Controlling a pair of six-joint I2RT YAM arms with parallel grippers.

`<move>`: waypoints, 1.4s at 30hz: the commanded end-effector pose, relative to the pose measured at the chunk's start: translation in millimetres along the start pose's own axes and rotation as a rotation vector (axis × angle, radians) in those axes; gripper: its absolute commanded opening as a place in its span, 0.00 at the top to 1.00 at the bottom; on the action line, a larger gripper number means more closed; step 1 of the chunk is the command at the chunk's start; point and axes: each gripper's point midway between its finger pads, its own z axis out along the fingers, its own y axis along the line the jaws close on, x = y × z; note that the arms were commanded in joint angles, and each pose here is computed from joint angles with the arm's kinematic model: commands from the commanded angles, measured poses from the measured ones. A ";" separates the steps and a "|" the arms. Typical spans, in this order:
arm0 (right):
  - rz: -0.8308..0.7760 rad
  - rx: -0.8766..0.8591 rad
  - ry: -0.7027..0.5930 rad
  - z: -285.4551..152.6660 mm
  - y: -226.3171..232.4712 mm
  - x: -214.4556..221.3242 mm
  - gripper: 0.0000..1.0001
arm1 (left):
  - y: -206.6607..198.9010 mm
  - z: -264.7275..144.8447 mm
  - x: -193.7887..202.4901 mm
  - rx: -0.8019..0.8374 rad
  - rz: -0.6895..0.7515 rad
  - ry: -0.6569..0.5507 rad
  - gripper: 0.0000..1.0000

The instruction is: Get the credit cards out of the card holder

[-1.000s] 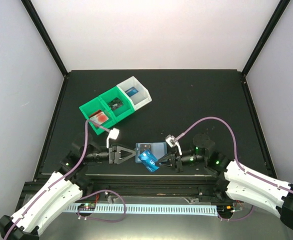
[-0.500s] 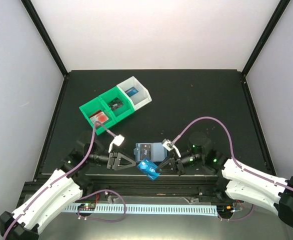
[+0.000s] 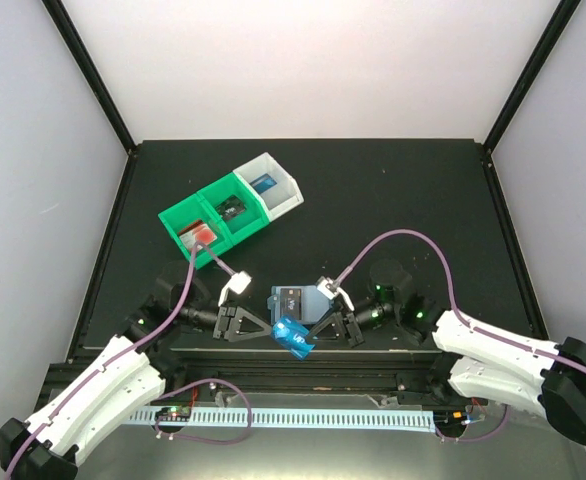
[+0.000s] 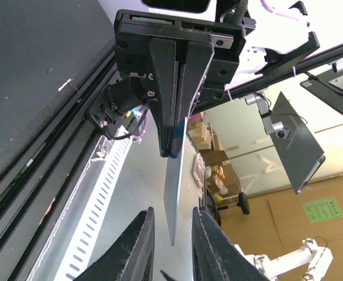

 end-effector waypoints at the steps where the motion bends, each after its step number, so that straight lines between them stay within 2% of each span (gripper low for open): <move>1: -0.047 -0.040 -0.010 0.7 15.6 -12.4 0.99 | -13.8 -1.4 -4.0 0.034 0.061 0.007 0.84; 7: -0.033 -0.033 -0.010 2.5 12.4 -14.3 0.99 | -13.0 0.0 -4.3 0.040 0.057 0.022 0.85; 9: -0.025 -0.030 -0.008 3.5 10.4 -15.0 0.99 | -13.6 0.1 -4.0 0.042 0.059 0.025 0.89; 11: -0.019 -0.027 -0.006 4.4 8.7 -15.7 0.99 | -12.8 0.0 -4.0 0.040 0.062 0.023 0.97; 16: -0.019 -0.007 -0.013 4.4 6.2 -18.3 0.96 | -4.5 0.8 -5.6 0.013 0.050 0.005 0.99; 21: -0.031 0.099 -0.063 -0.9 -5.5 -23.4 0.76 | -0.3 0.4 -9.7 -0.017 0.042 -0.021 0.98; 28: -0.029 0.234 -0.145 -11.1 -23.0 -31.7 0.35 | 5.5 -2.4 -23.9 -0.083 0.006 -0.096 0.98; 32: -0.045 0.384 -0.190 -23.9 -39.2 -39.0 0.20 | 9.7 -5.5 -32.8 -0.138 0.004 -0.138 0.98; 35: -0.063 0.428 -0.231 -31.7 -39.1 -44.9 0.06 | 20.8 -11.1 -42.1 -0.227 -0.007 -0.194 0.98; 37: -0.078 0.451 -0.258 -36.9 -37.5 -48.8 0.01 | 28.3 -16.2 -50.7 -0.292 -0.009 -0.239 0.98; 42: -0.089 0.495 -0.296 -46.0 -37.0 -51.5 0.00 | 36.1 -28.7 -79.3 -0.397 -0.002 -0.361 0.99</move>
